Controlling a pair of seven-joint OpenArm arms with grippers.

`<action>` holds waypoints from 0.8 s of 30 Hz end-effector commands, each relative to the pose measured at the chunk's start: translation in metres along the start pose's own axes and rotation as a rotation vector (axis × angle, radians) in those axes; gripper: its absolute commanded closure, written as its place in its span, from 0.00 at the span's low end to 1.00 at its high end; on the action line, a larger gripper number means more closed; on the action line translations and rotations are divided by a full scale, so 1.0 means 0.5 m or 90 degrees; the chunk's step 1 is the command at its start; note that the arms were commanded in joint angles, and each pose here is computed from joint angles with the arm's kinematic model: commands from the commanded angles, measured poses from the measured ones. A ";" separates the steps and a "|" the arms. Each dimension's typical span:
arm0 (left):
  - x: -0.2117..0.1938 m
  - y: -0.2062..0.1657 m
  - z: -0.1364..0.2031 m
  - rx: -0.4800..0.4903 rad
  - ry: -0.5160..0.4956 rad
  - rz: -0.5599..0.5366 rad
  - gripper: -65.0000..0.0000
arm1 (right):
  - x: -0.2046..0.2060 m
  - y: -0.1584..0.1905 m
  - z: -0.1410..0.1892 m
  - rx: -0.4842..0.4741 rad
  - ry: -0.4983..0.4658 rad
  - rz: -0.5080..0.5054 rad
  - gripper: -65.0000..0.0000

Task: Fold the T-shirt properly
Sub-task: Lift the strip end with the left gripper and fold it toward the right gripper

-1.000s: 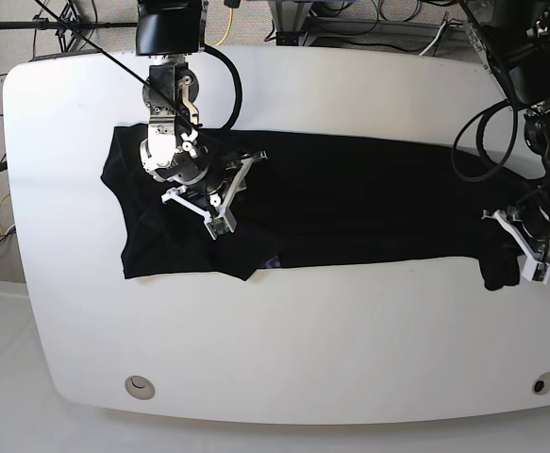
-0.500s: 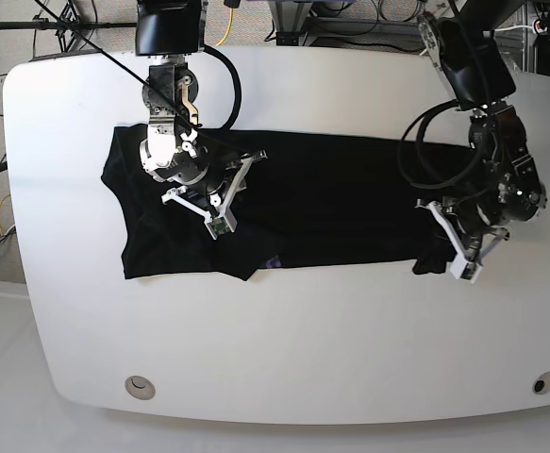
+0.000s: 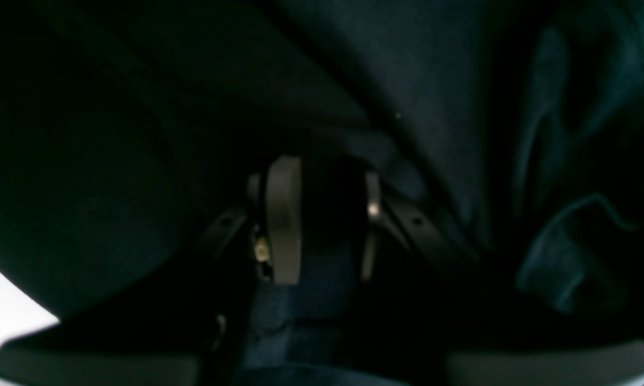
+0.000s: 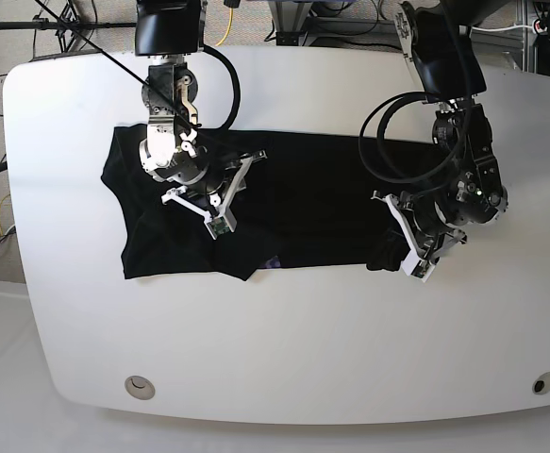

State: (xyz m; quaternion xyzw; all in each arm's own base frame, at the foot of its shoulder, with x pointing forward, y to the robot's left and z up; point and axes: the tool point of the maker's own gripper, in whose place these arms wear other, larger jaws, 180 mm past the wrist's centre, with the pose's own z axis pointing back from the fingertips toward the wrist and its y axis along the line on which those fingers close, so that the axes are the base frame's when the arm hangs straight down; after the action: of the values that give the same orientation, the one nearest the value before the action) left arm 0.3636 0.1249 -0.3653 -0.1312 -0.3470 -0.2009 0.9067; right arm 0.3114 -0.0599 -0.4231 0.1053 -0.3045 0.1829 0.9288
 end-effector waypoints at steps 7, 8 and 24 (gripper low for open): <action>0.064 -0.054 0.017 -0.015 -0.060 -0.046 0.98 | 0.000 -0.003 0.000 -0.006 0.010 0.005 0.77; 0.065 -0.058 0.017 -0.016 -0.061 -0.049 0.98 | 0.000 -0.003 0.000 -0.006 0.010 0.005 0.77; 0.068 -0.093 0.009 -0.029 -0.071 -0.038 0.99 | 0.001 0.000 0.001 -0.005 0.007 0.005 0.76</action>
State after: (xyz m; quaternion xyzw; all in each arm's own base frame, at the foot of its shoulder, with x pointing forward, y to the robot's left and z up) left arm 0.3511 0.0858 -0.3522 -0.1439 -0.3657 -0.2258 0.8914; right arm 0.3118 -0.0589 -0.4232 0.1069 -0.3065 0.1824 0.9281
